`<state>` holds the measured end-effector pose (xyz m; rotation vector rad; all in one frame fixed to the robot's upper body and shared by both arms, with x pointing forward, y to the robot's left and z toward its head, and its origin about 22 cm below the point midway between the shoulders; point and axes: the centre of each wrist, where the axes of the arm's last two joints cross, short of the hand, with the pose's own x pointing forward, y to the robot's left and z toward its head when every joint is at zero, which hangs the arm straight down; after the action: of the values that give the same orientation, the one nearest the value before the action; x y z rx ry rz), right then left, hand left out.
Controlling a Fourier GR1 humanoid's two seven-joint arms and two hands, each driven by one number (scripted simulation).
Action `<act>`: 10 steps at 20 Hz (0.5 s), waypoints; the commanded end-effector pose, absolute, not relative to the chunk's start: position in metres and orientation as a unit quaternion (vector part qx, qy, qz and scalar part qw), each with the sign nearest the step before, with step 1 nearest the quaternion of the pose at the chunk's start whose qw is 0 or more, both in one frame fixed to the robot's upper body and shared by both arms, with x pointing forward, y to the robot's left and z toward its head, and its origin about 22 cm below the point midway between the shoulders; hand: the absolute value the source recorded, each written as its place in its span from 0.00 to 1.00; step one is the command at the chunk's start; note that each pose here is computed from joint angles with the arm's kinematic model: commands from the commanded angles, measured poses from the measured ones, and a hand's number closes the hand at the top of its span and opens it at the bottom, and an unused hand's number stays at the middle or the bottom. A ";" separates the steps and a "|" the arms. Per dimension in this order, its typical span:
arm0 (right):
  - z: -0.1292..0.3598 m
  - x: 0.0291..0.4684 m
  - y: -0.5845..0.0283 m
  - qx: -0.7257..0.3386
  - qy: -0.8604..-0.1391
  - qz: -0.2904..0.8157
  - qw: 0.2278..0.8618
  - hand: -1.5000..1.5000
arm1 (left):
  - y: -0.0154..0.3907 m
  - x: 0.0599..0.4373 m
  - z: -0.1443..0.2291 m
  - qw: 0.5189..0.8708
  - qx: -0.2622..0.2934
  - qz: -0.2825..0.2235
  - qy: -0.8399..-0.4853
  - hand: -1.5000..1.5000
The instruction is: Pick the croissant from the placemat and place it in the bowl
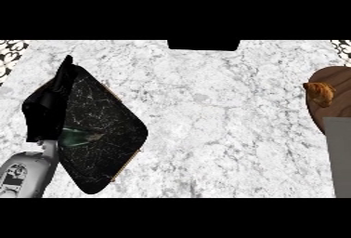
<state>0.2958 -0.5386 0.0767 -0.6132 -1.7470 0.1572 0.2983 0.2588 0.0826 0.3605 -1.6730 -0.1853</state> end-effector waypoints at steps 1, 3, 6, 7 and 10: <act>0.078 0.266 -0.563 -0.235 -0.768 0.037 0.594 0.00 | 0.255 0.291 0.076 0.657 0.161 -0.084 -0.732 0.50; 0.080 0.251 -0.574 -0.213 -0.775 0.030 0.594 0.00 | 0.252 0.289 0.071 0.656 0.163 -0.080 -0.733 0.50; 0.080 0.219 -0.593 -0.182 -0.780 0.034 0.598 0.00 | 0.265 0.298 0.094 0.655 0.164 -0.083 -0.733 0.50; 0.082 0.218 -0.595 -0.167 -0.785 0.039 0.596 0.00 | 0.260 0.293 0.085 0.655 0.164 -0.073 -0.734 0.50; 0.076 0.193 -0.604 -0.163 -0.776 0.051 0.608 0.00 | 0.262 0.289 0.089 0.654 0.163 -0.080 -0.734 0.50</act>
<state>0.2241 -0.5902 0.0808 -0.5410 -1.7061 0.0972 0.2940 0.2640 0.0846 0.3766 -1.6634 -0.1750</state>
